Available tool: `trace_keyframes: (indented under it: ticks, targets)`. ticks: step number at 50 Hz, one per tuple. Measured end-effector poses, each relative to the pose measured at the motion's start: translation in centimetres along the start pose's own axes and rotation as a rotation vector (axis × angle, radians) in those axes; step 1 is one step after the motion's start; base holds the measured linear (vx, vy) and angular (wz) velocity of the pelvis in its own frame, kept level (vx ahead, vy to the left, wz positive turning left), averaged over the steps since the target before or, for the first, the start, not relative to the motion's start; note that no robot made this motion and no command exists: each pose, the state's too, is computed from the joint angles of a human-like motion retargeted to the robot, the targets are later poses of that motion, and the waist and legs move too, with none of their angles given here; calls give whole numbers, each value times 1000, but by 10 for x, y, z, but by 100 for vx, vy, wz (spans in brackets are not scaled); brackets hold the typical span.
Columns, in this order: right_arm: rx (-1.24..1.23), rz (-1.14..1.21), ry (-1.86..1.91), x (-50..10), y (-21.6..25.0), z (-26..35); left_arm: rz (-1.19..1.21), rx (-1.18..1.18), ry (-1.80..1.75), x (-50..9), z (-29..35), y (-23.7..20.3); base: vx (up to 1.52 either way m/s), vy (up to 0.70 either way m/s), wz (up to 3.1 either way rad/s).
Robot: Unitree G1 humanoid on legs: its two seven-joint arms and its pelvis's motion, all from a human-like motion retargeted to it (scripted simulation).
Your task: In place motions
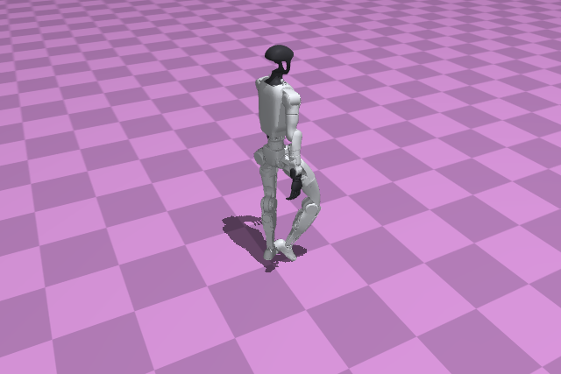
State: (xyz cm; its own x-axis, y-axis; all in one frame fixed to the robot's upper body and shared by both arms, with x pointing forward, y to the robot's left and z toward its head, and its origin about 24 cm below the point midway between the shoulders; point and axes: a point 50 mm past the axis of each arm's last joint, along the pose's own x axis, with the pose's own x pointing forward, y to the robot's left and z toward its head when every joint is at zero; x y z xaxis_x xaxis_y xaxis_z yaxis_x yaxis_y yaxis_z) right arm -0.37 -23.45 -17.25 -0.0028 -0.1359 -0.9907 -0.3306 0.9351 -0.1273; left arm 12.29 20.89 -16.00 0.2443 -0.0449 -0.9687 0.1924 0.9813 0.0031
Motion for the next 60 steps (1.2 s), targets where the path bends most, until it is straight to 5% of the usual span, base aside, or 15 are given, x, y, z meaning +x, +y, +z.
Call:
trace_keyframes:
  ticks: [12, 27, 37, 48, 54, 60]
  targets:
    - [60, 70, 296, -13, 16, -84, -1, 102, -364, -10, 91, -15, 3, 0, -4]
    - [26, 65, 127, -2, 17, -35, -100, 75, -29, 5, -15, -38, 1, -7, -31]
    - [-87, 12, -23, 0, 8, 41, -61, -142, 348, -16, -143, -56, -8, -12, 18]
    - [-212, -29, -689, -58, 11, 229, -135, -74, 859, -94, -273, -84, -8, -18, -70]
    - [-348, -179, -917, -99, 0, 280, -210, -125, 953, -119, -299, -104, 2, 0, -60]
    - [-358, -186, -875, -88, 1, 268, -217, -192, 845, -101, -282, -96, 3, 10, 33]
